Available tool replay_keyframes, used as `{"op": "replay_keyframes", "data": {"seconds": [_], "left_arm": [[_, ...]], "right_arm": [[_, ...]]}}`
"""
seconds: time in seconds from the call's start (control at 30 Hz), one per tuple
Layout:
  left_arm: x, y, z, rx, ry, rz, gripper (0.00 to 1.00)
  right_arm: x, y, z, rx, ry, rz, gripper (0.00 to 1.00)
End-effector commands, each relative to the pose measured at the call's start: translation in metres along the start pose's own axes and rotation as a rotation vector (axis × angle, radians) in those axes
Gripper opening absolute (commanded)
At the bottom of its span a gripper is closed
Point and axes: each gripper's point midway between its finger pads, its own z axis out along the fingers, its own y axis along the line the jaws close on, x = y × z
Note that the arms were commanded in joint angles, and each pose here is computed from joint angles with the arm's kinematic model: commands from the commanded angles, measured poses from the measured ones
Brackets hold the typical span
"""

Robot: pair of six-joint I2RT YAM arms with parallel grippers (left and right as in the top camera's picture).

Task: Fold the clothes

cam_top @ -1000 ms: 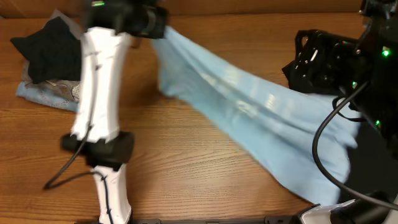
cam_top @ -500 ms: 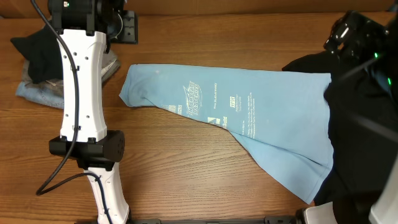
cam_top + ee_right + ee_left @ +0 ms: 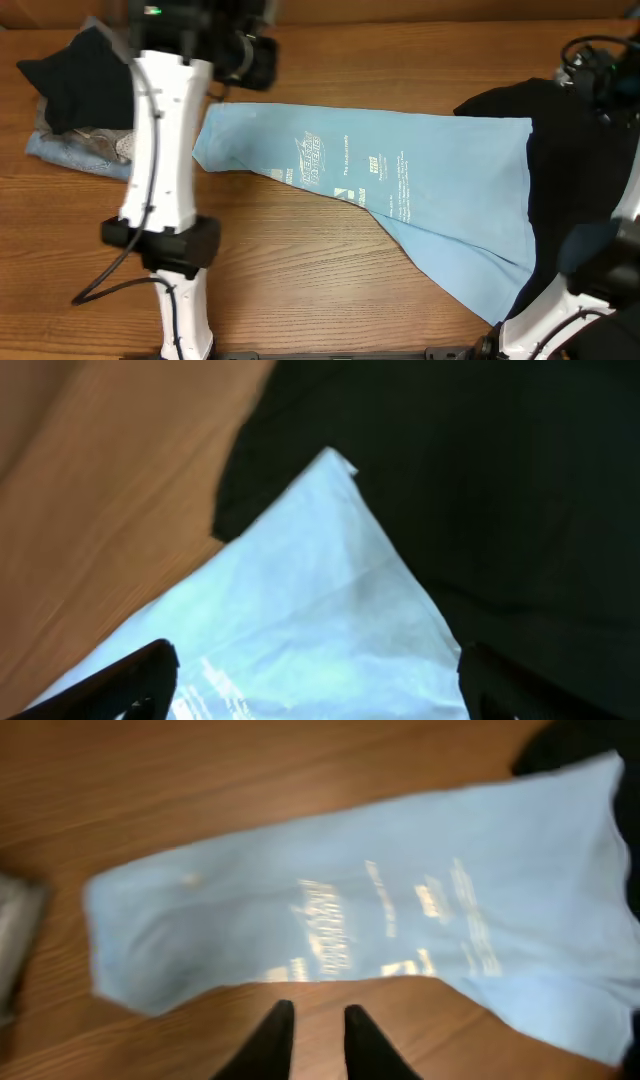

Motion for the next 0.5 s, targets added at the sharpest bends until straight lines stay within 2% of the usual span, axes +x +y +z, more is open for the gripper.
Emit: {"op": "replay_keyframes", "data": {"seconds": [0.0, 0.1, 0.27, 0.4, 0.47], "left_arm": [[0.017, -0.028, 0.07, 0.065, 0.174, 0.063, 0.15], [0.028, -0.038, 0.119, 0.075, 0.268, 0.077, 0.13], [0.042, -0.036, 0.188, 0.052, 0.364, 0.052, 0.18], [0.06, -0.017, 0.228, -0.024, 0.444, -0.023, 0.04], [0.069, -0.009, 0.244, -0.047, 0.48, -0.041, 0.04]], "right_arm": [[0.002, -0.014, 0.024, -0.024, 0.091, 0.031, 0.89], [0.005, -0.035, 0.044, 0.008, 0.147, 0.075, 0.9], [0.008, -0.052, 0.054, 0.022, 0.186, 0.11, 0.9], [0.007, -0.056, 0.054, 0.021, 0.184, 0.108, 0.93], [0.006, -0.055, 0.054, 0.021, 0.183, 0.107, 0.94]]}}
